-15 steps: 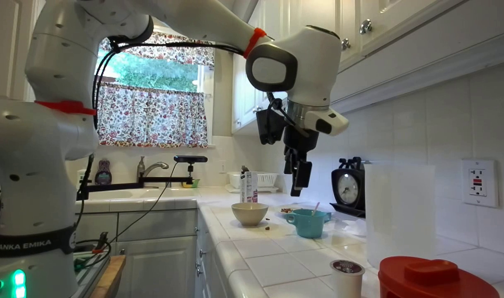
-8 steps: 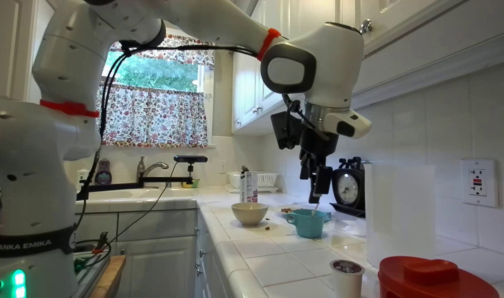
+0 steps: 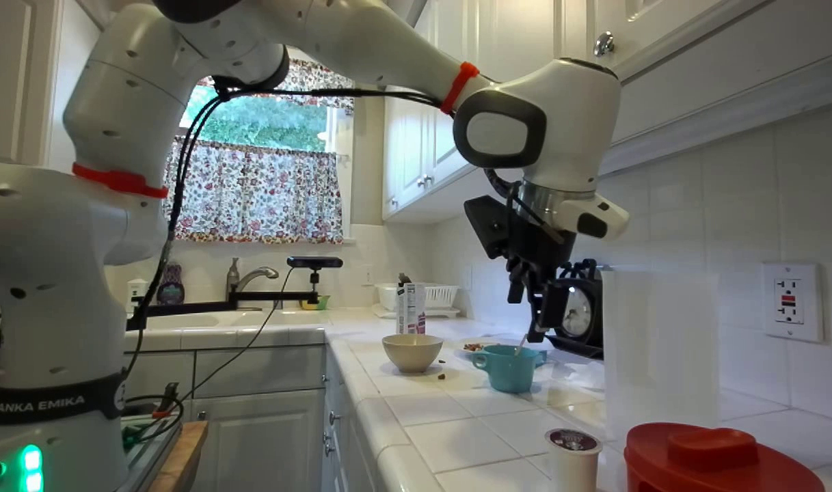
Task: Use the straw to stir in the brown bowl
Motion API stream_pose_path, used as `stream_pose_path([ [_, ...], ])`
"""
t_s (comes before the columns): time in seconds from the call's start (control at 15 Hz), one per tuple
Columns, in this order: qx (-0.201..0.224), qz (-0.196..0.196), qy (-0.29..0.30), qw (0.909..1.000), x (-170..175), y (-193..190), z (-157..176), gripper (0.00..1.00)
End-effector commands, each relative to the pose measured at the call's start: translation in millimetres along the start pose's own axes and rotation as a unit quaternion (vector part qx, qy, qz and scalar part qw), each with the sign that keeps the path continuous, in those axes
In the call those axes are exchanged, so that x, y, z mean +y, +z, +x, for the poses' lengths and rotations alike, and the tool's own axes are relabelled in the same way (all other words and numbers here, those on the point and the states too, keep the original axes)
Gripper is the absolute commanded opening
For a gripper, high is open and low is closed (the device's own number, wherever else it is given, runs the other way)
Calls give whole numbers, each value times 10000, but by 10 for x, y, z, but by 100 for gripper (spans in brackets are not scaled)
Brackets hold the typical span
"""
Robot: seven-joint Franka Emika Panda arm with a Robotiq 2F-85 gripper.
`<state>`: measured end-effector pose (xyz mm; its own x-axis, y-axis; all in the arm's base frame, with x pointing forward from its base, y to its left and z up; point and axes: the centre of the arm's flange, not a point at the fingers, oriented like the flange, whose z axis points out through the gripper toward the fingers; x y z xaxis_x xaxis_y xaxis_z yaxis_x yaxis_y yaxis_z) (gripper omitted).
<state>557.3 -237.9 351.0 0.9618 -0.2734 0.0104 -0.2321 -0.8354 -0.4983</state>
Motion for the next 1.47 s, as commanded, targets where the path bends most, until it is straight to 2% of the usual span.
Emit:
stream_pose_path([
  [0.0,4,1,1,10000,2,-7,2,100],
  [0.27,236,-196,-66,9995,26,-14,-83,100],
  [0.53,277,-334,-151,9989,16,92,-100,100],
  [1.0,339,-473,-408,9975,-169,351,-87,100],
  [1.33,533,-573,-565,9953,-310,364,8,100],
  [1.4,549,-584,-577,9951,-322,365,16,93],
])
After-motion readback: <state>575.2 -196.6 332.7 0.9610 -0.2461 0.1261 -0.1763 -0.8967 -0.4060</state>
